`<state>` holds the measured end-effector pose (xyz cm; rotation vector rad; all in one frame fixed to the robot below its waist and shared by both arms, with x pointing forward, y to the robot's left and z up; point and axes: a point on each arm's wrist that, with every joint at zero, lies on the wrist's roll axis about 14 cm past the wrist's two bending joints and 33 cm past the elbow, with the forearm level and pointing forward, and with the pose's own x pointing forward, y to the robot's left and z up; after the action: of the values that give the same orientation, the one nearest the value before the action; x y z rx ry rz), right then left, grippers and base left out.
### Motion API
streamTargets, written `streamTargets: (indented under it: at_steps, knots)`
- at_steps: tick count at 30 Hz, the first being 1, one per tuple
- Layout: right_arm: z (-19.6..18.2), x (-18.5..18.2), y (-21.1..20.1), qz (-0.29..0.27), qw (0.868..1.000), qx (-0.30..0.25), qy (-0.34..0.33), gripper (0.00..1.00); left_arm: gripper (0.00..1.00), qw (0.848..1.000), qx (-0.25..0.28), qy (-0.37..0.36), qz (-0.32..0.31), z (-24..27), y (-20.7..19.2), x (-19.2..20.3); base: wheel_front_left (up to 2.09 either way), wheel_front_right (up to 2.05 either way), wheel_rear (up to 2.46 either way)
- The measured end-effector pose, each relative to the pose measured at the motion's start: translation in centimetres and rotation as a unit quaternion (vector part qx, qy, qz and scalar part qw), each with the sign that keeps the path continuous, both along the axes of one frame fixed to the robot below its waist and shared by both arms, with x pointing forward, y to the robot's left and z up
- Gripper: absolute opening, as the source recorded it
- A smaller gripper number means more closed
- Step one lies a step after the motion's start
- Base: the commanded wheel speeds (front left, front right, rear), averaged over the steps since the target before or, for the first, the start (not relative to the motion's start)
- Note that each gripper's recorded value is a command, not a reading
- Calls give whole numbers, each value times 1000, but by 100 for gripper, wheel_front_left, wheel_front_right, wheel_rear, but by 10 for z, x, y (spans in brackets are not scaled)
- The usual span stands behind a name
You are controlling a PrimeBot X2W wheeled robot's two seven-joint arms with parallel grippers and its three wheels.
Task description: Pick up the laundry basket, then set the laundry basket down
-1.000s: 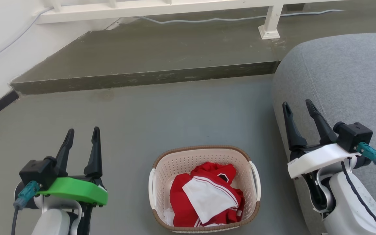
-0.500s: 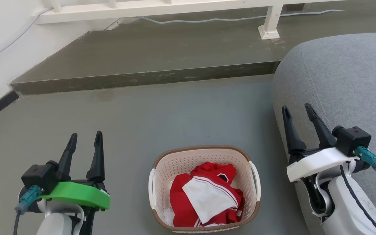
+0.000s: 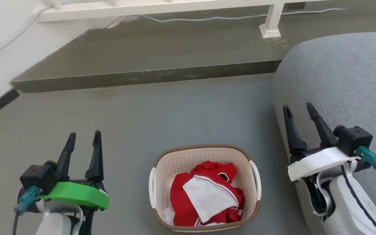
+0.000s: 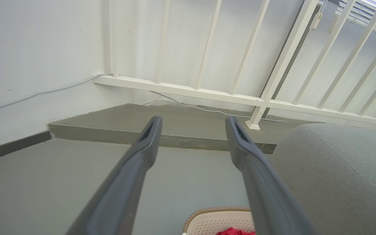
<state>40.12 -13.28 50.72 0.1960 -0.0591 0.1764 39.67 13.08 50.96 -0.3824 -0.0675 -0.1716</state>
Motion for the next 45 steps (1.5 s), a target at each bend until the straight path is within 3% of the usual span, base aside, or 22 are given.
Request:
streamTargets:
  at_steps: [14, 15, 21, 27, 45]
  knots:
    - [-1, 1, 0, 0, 1000, 0, 0, 100, 100, 1000, -6, 5, 2, -4, -1, -1, 0, 0, 0]
    - [-1, 1, 0, 0, 1000, -1, 1, 0, 0, 1000, -7, 7, 2, -5, -1, -2, 0, 0, 0]
    - [-32, -14, 1, -4, 999, 6, 49, 0, 0, 999, -7, 51, -1, -32, -4, -13, 0, 0, 0]
    - [-31, -14, -3, -12, 998, 29, 55, 0, 0, 998, -33, 58, 5, -32, -2, -14, 0, 0, 0]
    - [-33, -12, -21, -49, 982, 162, 88, 0, 0, 985, -142, 89, 31, -35, 13, -14, 0, 0, 0]
